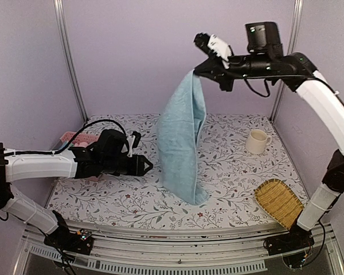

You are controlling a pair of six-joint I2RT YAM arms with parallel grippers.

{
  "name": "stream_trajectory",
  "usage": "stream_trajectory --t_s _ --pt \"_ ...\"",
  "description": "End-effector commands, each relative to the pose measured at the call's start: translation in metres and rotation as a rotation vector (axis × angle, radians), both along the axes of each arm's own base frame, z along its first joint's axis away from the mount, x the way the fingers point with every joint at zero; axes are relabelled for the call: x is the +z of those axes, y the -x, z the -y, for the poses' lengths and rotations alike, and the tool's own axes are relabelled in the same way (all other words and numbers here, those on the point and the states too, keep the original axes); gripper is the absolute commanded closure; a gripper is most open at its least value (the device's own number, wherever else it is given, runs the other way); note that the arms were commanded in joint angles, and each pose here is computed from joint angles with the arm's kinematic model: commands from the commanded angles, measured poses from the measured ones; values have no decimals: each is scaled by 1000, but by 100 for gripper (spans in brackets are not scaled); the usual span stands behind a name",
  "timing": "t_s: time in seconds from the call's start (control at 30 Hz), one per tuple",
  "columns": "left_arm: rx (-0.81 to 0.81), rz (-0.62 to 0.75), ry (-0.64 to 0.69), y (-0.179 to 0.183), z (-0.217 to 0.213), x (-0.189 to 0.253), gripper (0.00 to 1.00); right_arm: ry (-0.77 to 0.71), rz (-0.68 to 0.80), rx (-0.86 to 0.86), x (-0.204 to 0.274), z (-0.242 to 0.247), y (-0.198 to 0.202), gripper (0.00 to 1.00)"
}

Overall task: Roll the towels
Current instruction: Pick up the towel from the center of the board.

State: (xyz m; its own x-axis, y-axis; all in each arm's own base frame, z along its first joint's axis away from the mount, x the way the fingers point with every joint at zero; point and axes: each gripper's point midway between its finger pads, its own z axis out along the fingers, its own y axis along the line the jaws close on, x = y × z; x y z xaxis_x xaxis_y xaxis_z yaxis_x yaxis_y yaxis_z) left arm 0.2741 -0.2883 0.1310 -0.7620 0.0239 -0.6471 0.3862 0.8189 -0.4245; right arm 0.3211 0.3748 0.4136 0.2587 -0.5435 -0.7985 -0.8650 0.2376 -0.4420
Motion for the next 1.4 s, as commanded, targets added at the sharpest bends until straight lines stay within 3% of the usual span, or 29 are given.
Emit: stream_trajectory --t_s 0.0,0.13,0.23,0.33,0.43,0.77,0.97,1.17,1.27,1.37 --pt "35 56 20 -1 -3 15 54 -118 110 -145 65 46 -9 98" --pt "-18 32 45 2 9 9 54 -67 60 -384 20 101 -73 98" --pt "-109 23 83 9 30 10 55 0 -67 -491 -50 130 -99 98" --pt "-215 56 105 21 55 16 55 76 -175 -550 -115 147 -105 98" --pt "-307 82 75 33 82 13 54 92 -238 -573 -149 158 -100 98" --pt "-618 43 -206 87 184 -54 52 73 -392 -645 -196 205 -96 98" --pt "-640 40 -333 103 208 -89 53 17 -487 -609 -209 217 -89 98" --pt "-545 44 -415 95 204 -114 54 37 -532 -503 -226 205 -76 98" --pt "-434 76 -478 77 192 -120 61 37 -530 -538 -230 208 -79 98" --pt "-335 126 -510 61 177 -111 77 -16 -479 -574 -217 216 -82 98"
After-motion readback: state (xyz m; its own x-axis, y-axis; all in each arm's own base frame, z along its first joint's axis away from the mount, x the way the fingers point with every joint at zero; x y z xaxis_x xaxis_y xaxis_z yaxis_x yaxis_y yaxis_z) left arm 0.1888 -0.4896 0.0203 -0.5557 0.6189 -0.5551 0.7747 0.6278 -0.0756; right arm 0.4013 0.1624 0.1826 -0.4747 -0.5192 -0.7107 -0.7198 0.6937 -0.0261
